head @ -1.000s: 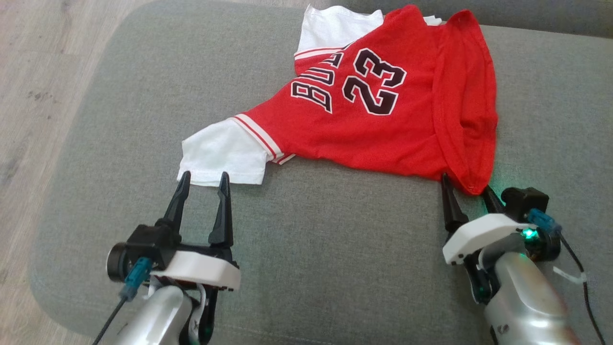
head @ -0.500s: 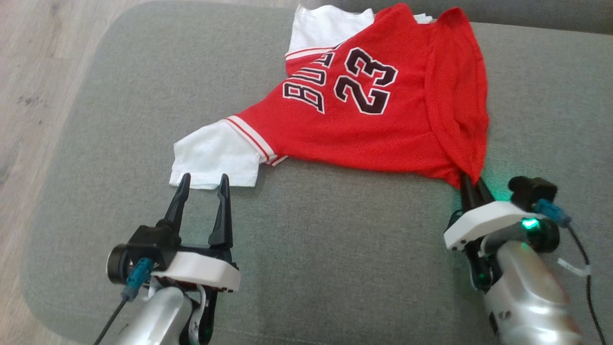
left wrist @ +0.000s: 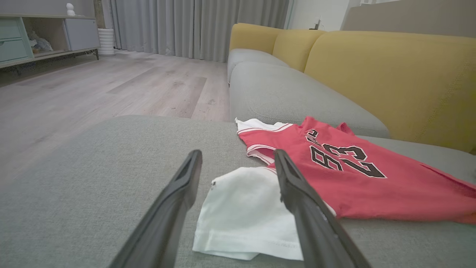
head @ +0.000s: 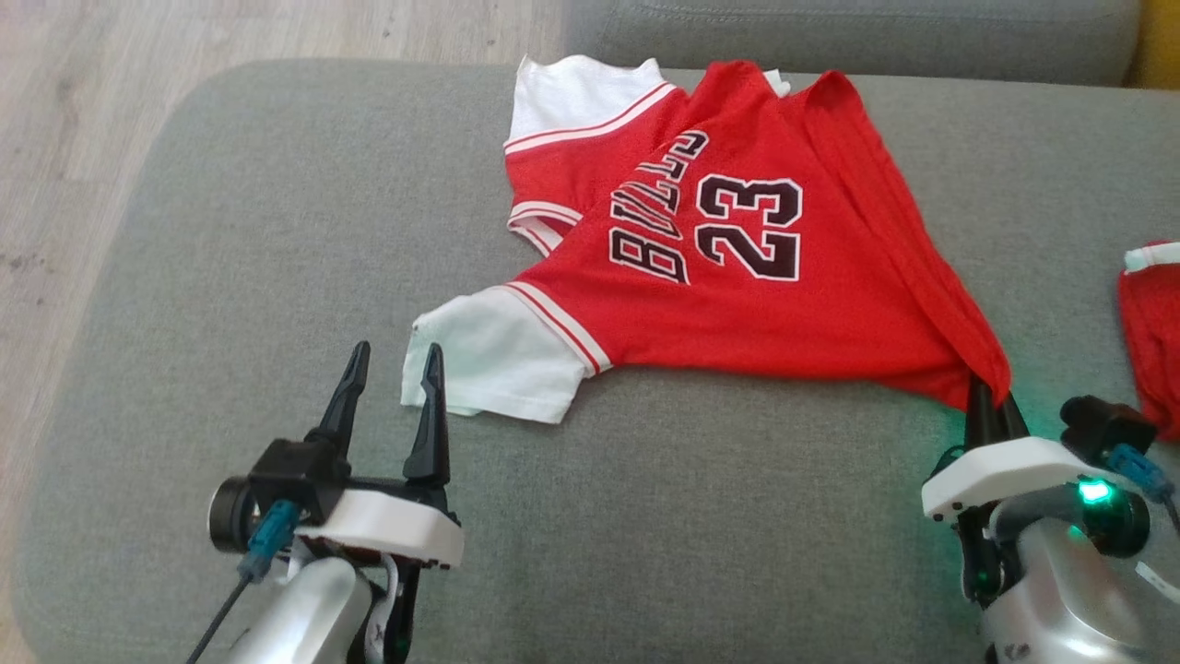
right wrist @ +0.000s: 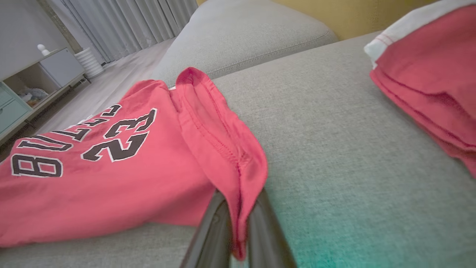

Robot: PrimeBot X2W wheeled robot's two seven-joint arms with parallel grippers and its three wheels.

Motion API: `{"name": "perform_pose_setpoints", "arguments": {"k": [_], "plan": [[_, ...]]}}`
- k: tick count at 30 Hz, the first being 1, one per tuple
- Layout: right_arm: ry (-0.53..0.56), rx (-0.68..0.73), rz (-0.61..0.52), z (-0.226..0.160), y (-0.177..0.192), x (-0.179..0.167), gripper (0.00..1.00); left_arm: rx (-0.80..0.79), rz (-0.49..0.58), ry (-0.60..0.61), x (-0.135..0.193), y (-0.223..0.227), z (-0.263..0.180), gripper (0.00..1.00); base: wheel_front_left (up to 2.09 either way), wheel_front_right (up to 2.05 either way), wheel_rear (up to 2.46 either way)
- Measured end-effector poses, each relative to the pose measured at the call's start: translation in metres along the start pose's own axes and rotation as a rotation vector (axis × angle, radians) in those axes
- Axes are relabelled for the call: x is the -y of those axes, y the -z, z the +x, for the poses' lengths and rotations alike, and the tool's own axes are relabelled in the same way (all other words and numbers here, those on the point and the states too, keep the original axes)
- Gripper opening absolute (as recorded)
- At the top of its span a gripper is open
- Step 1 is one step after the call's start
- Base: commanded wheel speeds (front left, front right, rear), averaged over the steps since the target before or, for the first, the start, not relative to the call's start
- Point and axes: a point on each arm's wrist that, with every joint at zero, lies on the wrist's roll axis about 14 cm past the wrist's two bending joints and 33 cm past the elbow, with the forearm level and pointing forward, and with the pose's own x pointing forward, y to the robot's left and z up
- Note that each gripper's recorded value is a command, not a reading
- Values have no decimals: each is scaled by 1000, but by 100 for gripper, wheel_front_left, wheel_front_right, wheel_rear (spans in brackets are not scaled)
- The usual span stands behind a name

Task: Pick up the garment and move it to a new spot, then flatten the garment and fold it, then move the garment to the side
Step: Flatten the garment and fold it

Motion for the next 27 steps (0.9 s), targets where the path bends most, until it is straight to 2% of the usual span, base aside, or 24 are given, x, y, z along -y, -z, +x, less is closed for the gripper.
{"name": "perform_pose_setpoints", "arguments": {"k": [2,4,9,13,15,19,22,27], "plan": [[9,-1,2,-2,0,3,0,4,1,9,3,-2,0,100,0,0,0],[19,-3,1,-4,0,6,100,9,3,16,5,-3,-1,100,0,0,0],[45,43,-12,-8,-16,15,100,17,2,26,9,-6,-2,100,0,0,0],[12,162,-47,-11,-53,7,100,9,-3,31,11,-3,-8,100,0,0,0],[-22,209,-101,-19,-65,-2,100,0,-2,32,12,0,-11,100,0,0,0],[-107,203,-130,-47,-47,-25,100,-20,-5,36,13,7,-13,100,0,0,0],[-111,195,-105,-63,-37,-24,100,-39,0,41,13,13,-12,100,0,0,0],[-119,230,-92,-66,-47,-27,100,-132,39,61,10,36,-13,100,0,0,0]]}}
